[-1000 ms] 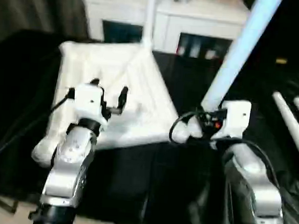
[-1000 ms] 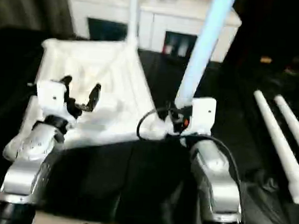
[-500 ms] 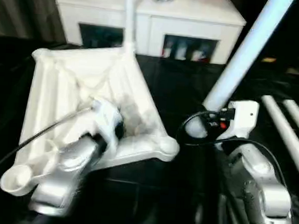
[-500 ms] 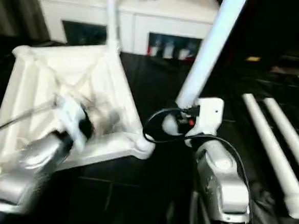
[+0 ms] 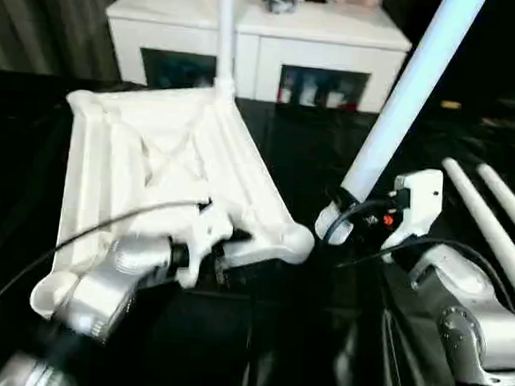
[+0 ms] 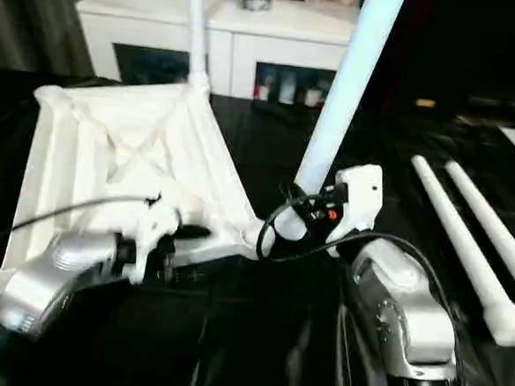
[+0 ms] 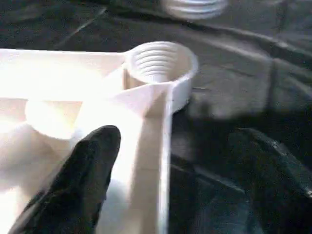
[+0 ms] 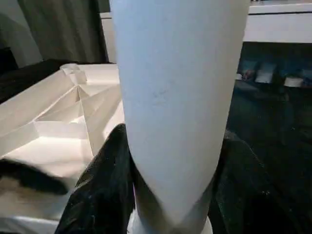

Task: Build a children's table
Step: Insert table leg to table base

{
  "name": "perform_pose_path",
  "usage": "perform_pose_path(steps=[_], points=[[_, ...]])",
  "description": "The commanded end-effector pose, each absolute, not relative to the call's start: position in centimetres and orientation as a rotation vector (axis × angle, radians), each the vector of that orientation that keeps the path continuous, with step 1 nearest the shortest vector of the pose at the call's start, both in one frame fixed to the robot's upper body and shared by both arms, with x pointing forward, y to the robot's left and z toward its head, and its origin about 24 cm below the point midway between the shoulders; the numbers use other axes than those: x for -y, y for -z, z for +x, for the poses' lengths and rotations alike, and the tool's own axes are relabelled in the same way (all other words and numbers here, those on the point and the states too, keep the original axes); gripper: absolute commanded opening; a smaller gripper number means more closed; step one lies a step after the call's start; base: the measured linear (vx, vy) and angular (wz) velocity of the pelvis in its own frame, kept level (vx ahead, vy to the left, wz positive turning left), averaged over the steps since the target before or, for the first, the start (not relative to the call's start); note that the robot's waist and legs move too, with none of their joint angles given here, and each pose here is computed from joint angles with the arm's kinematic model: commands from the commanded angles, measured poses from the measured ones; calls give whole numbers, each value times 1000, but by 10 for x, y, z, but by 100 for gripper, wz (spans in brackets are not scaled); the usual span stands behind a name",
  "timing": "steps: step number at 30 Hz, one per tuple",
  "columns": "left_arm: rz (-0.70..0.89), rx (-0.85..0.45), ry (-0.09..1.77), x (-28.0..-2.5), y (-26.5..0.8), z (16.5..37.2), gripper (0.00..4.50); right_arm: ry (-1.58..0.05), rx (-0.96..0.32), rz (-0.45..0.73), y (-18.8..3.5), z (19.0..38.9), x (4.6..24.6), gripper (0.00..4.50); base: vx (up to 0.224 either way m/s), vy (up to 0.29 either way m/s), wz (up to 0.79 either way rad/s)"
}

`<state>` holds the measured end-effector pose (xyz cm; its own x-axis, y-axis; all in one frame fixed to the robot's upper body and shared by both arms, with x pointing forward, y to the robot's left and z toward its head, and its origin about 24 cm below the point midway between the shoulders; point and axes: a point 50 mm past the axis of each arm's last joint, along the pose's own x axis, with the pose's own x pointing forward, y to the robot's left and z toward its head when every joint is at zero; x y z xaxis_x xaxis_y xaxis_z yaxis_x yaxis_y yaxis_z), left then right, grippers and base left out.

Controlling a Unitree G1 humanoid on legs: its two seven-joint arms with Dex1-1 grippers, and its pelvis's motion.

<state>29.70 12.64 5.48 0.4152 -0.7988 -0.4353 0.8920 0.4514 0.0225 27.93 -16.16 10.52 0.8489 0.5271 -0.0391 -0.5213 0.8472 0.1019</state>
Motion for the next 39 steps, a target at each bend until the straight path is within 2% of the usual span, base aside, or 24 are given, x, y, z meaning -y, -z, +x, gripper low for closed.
perform_pose_path(steps=[1, 4, 6, 11, 15, 23, 27, 33, 39], points=[[246, -395, 1062, -126, -61, 302, 369, -569, -44, 68, -112, 277, 162, 185, 0, 0, 0], [227, -396, 1085, -122, -65, 302, 356, -571, -50, 53, -111, 276, 163, 185, 0, 0, 0], [233, -398, 1097, -122, -66, 302, 329, -572, -54, 45, -110, 276, 163, 185, 0, 0, 0], [242, -478, 1136, -121, -64, 295, 292, -576, -52, 44, -110, 276, 164, 185, 0, 0, 0], [300, -494, 1049, -126, -67, 300, 257, -582, -53, 35, -110, 277, 163, 185, 0, 0, 0], [401, -506, 1023, -133, -74, 296, 190, -591, -53, 25, -110, 276, 164, 185, 0, 0, 0], [471, -516, 1055, -134, -76, 285, 156, -595, -54, 19, -110, 275, 164, 185, 13, -4, -1], [440, -549, 1125, -130, -76, 268, 106, -598, -53, 19, -110, 275, 164, 185, 0, 0, 0], [448, -564, 1110, -131, -76, 265, 52, -595, -52, 23, -109, 276, 163, 185, 0, 0, 0]])
